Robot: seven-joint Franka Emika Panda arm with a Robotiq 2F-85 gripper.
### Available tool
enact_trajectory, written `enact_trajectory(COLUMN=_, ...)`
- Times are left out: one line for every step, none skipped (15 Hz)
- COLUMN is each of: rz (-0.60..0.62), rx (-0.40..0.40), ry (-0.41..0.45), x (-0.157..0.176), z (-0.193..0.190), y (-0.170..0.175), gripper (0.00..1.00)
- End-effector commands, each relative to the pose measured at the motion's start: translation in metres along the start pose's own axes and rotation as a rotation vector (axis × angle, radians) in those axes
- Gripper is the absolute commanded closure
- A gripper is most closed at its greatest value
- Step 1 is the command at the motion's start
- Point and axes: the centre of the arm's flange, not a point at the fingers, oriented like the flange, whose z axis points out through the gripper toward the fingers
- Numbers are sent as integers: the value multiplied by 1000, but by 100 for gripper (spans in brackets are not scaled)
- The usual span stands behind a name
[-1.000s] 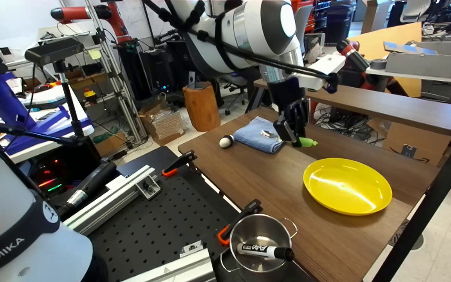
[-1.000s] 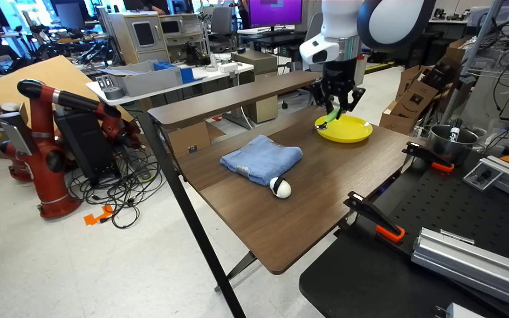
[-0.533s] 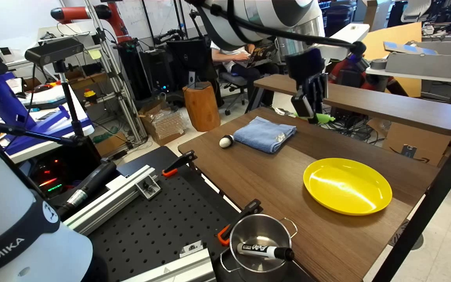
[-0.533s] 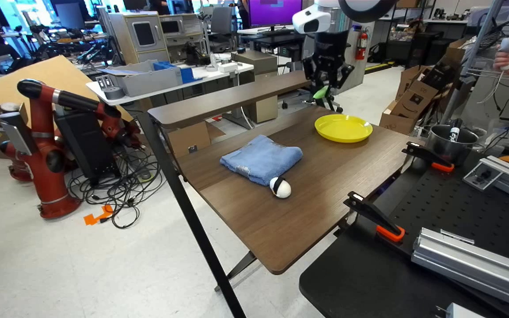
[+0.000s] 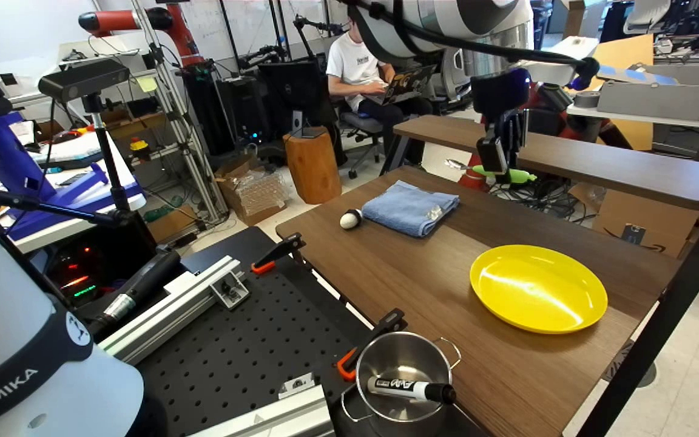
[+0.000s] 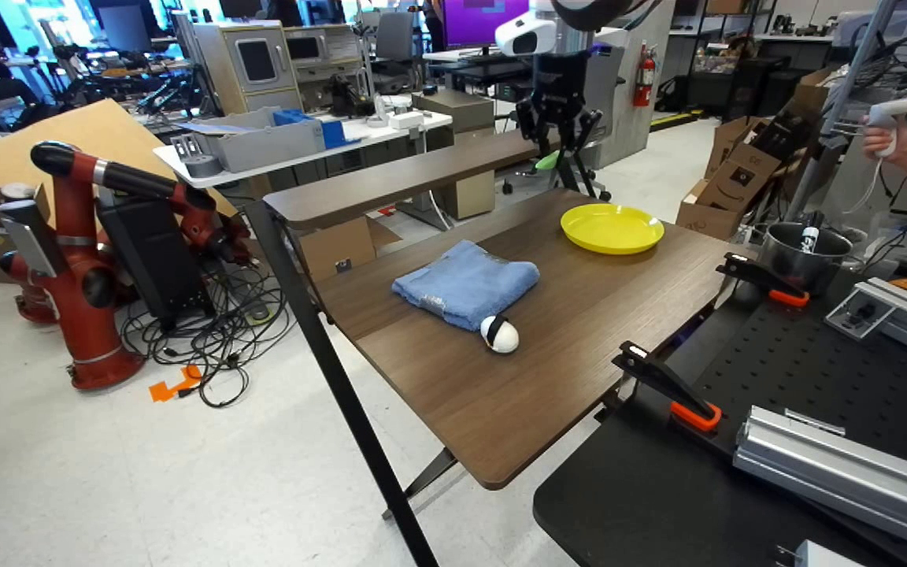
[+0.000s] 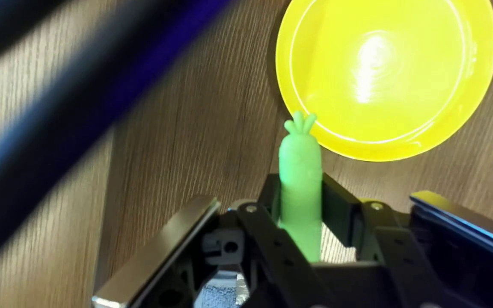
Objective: Move the spoon backwards
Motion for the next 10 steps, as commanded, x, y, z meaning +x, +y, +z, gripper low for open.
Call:
enact_trajectory(rz=-55, rx=48, ry=40, x=-8, z=20, y=30, gripper=93)
enact_trajectory(rz=-64, rx=58, ry=44, x=-6, z=26, y=34, gripper=93)
enact_trajectory(rz=-71, rx=66, ry=44, x=-4, z=30, y=38, gripper=93)
enact_trajectory(rz=-72, rx=73, ry=46, x=-2, z=35, y=42, gripper=93)
enact_trajectory(rz=-81, rx=80, ry=52, x=0, z=41, y=45, gripper=93)
enact_trajectory(rz=-86, rx=87, ry=53, x=3, z=43, y=47, gripper=93)
enact_trajectory(rz=-88, rx=94, ry=52, x=6, z=48, y=50, gripper=93)
enact_trajectory(rz=-93, rx=99, ry=55, x=8, z=52, y=52, gripper=93)
enact_trajectory(rz=-100, rx=107, ry=60, x=10, z=57, y=55, gripper=93)
enact_trajectory(rz=-107, rx=114, ry=66, x=12, z=61, y=56, gripper=93)
